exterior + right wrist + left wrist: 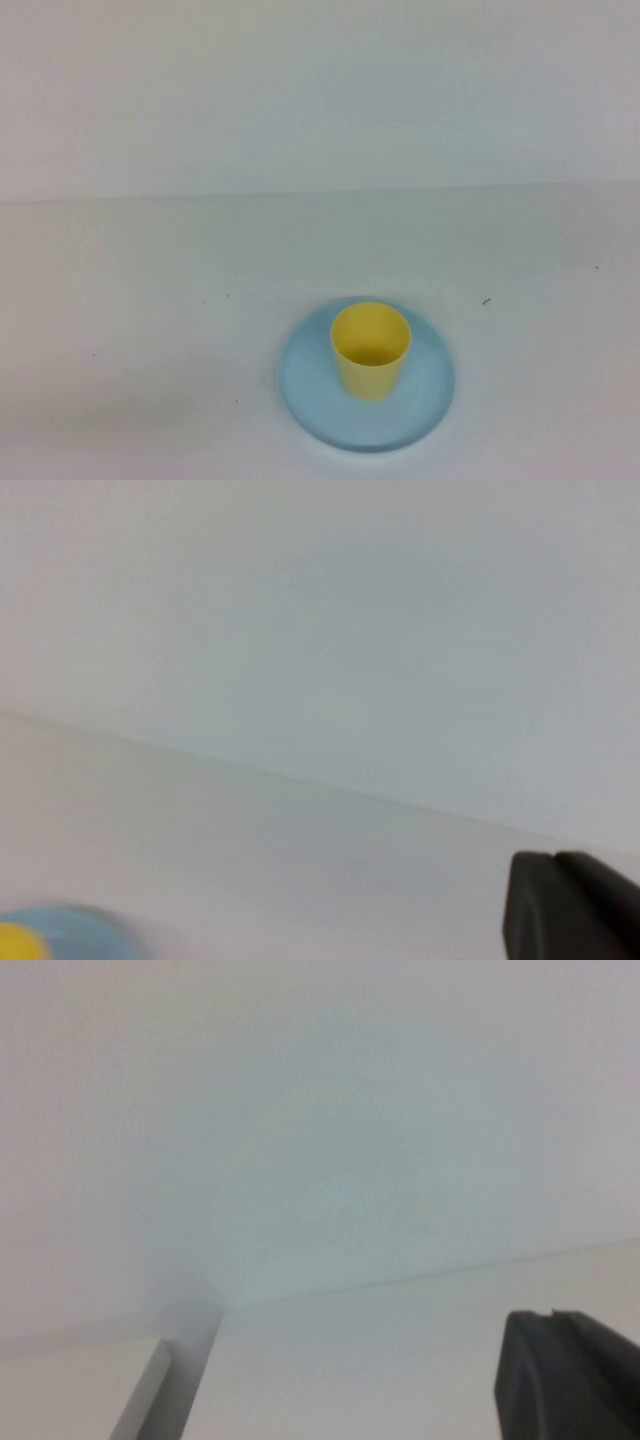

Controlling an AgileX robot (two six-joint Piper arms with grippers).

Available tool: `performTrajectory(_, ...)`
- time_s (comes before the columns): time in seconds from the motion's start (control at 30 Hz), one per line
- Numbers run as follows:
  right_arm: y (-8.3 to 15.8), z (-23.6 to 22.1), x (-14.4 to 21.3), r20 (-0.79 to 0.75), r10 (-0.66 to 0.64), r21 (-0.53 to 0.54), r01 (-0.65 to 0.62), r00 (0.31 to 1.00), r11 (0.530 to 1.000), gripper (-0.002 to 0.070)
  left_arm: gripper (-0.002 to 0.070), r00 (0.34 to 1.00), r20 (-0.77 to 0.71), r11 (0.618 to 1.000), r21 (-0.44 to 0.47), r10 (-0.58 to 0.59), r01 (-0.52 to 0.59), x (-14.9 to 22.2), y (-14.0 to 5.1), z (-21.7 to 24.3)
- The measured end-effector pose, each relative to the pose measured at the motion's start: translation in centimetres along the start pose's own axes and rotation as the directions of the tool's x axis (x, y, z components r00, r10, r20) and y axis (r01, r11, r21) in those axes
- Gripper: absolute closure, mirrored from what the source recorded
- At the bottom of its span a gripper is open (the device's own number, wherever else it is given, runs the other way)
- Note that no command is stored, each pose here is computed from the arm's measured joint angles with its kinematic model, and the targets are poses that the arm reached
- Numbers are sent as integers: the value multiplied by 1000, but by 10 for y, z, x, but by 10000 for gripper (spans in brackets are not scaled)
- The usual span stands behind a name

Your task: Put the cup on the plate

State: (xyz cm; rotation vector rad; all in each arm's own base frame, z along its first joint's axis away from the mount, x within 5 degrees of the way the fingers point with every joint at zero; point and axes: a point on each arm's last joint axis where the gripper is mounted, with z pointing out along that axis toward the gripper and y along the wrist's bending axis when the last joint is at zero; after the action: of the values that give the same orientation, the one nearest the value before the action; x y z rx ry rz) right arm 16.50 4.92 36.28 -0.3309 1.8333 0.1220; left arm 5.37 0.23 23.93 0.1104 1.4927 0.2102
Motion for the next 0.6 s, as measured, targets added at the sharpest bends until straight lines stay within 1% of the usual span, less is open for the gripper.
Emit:
performTrajectory(0.13,-24,-20,43,57,52,178,-62,997,982,654,674,999,14,999,-32,-38,39,22,-2,3)
performTrajectory(0.2,-29,-30,64,71,65,242,-80,995,967,654,674,999,-4,998,-37,-48,48,34,-4,3)
performTrajectory(0.27,-31,-41,82,88,75,300,-98,993,949,654,674,997,-66,999,-8,-35,34,40,-6,3)
performTrajectory(0.4,-29,-57,111,127,103,362,-143,987,921,654,674,988,-148,999,29,-36,40,47,-10,2)
performTrajectory(0.6,-17,-69,149,178,99,373,-160,979,914,654,674,958,-285,994,101,1,29,60,-17,-1)
